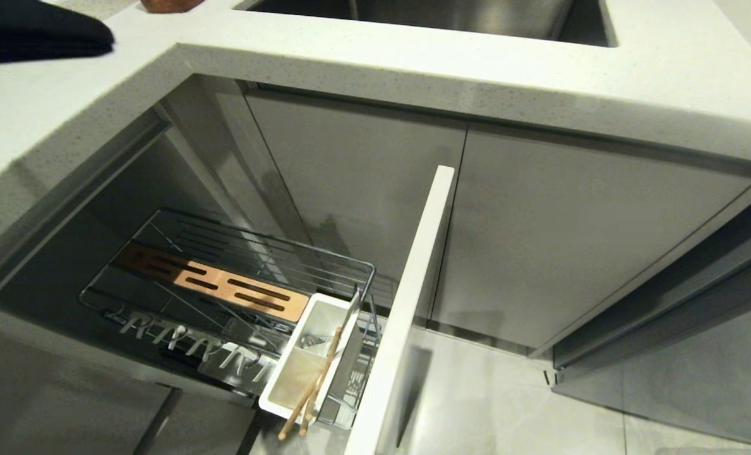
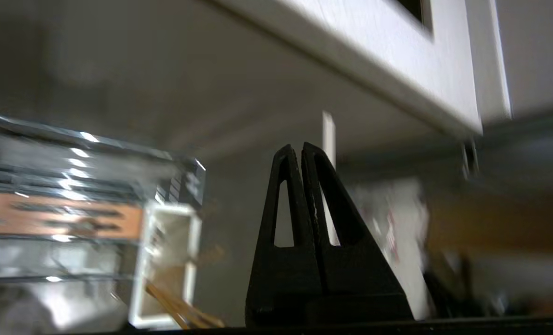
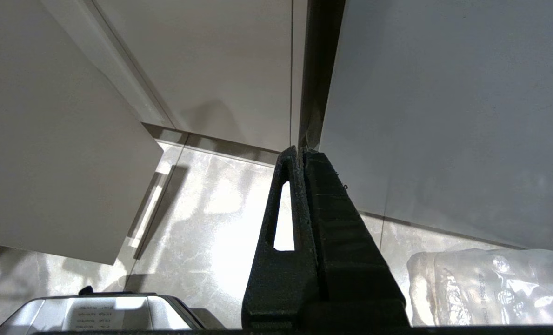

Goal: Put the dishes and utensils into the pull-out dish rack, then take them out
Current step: Close the cupboard

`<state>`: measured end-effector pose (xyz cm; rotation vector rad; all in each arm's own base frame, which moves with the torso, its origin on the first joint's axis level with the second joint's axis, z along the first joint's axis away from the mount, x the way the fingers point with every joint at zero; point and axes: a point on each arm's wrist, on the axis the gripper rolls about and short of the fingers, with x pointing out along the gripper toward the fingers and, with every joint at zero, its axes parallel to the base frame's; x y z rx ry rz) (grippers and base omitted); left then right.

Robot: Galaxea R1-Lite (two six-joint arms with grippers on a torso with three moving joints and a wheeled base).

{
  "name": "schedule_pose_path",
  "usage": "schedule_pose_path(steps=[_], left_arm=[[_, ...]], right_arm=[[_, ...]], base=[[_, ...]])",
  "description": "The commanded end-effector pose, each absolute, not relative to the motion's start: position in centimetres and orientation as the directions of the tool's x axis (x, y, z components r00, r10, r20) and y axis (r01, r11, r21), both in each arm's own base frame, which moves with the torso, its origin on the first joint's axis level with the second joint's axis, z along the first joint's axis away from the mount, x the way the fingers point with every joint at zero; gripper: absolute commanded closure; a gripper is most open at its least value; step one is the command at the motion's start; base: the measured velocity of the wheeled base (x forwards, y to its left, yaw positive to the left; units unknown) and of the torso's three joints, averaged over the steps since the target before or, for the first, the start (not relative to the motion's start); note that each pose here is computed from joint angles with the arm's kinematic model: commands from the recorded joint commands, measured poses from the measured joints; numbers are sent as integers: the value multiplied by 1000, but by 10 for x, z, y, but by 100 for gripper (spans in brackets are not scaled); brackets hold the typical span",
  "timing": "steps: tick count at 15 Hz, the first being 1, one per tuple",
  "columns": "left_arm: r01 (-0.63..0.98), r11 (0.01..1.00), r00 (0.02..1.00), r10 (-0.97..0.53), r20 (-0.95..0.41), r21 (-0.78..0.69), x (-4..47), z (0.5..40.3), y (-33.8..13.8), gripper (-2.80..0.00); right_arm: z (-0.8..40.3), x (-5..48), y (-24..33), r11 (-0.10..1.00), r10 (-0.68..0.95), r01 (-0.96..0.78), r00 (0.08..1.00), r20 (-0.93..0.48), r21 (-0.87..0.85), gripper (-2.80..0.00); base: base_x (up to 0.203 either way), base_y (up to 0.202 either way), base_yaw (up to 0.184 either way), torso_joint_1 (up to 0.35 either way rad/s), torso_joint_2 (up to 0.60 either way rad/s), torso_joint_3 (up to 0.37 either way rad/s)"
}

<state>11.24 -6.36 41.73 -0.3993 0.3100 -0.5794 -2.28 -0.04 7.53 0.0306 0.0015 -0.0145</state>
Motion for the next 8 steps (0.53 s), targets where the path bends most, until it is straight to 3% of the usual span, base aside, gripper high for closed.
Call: schedule_pose_path(steps=[1,8], left_arm=[[510,731,688,-663,-296,-454,140,398,-103,0],[629,630,390,-762,-516,-455,150,349,-204,0]], right_arm=[[75,-23,0,999,-15,15,1000,-4,31,0],[75,-23,0,999,-14,14,1000,-3,31,0]], base=[[0,0,0,0,0,0],[0,0,0,0,0,0]])
